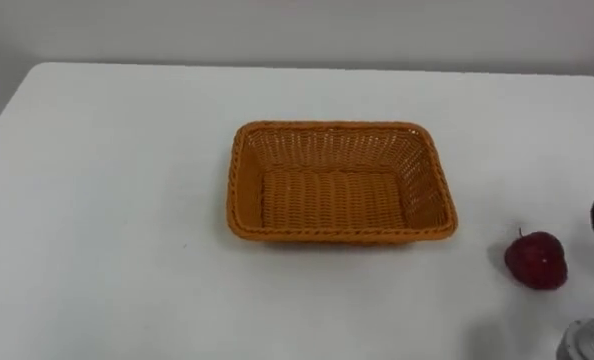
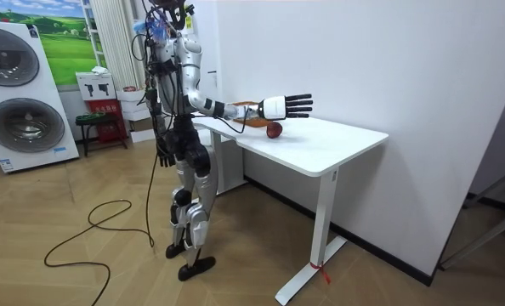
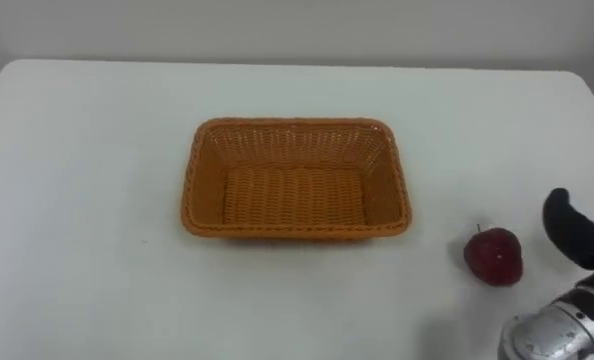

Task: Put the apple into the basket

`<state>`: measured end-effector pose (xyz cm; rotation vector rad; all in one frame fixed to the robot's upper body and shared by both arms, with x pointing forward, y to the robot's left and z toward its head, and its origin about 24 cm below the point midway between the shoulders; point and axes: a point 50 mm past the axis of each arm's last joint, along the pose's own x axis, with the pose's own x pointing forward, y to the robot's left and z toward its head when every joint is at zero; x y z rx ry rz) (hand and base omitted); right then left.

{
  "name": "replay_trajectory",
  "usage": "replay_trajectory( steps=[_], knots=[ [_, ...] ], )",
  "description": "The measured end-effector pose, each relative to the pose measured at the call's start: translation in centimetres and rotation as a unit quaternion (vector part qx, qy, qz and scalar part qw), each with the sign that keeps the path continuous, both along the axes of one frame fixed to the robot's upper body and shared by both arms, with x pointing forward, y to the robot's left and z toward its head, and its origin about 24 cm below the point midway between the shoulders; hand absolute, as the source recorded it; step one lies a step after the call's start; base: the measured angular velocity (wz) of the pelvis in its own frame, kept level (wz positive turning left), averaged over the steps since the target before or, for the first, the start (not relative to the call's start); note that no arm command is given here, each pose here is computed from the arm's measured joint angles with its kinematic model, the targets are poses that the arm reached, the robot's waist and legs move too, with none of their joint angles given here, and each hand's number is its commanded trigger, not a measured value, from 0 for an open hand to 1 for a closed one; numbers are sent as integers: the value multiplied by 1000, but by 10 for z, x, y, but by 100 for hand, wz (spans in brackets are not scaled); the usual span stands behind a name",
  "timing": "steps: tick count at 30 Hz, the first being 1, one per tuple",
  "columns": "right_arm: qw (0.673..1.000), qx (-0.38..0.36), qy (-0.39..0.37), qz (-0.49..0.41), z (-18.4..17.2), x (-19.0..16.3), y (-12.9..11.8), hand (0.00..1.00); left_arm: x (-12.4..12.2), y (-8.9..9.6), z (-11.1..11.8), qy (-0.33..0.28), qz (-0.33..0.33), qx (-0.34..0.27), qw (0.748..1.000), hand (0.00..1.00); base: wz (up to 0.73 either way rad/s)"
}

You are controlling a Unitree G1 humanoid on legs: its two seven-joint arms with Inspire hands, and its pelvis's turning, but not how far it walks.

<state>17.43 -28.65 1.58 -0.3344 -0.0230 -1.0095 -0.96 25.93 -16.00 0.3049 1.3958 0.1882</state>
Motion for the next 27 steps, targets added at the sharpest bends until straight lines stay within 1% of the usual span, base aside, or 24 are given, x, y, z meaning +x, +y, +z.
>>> replay_trajectory(
  steps=[3,7,15,19,27],
  knots=[
    [999,3,-5,41,3,6,10,0,1,-2,-1,4,-9,-3,1000,0,0],
    [997,-4,11,75,1,8,17,0,2,-2,-1,5,-13,-4,1000,0,4],
    [993,3,35,117,-6,6,24,0,4,-3,-2,4,-18,-5,1000,0,2],
    [987,13,61,148,-15,3,29,0,5,-4,-2,7,-20,-8,1000,0,3],
    [981,25,110,161,-34,-4,29,0,4,-7,-3,17,-17,-18,1000,0,-2]
  ],
)
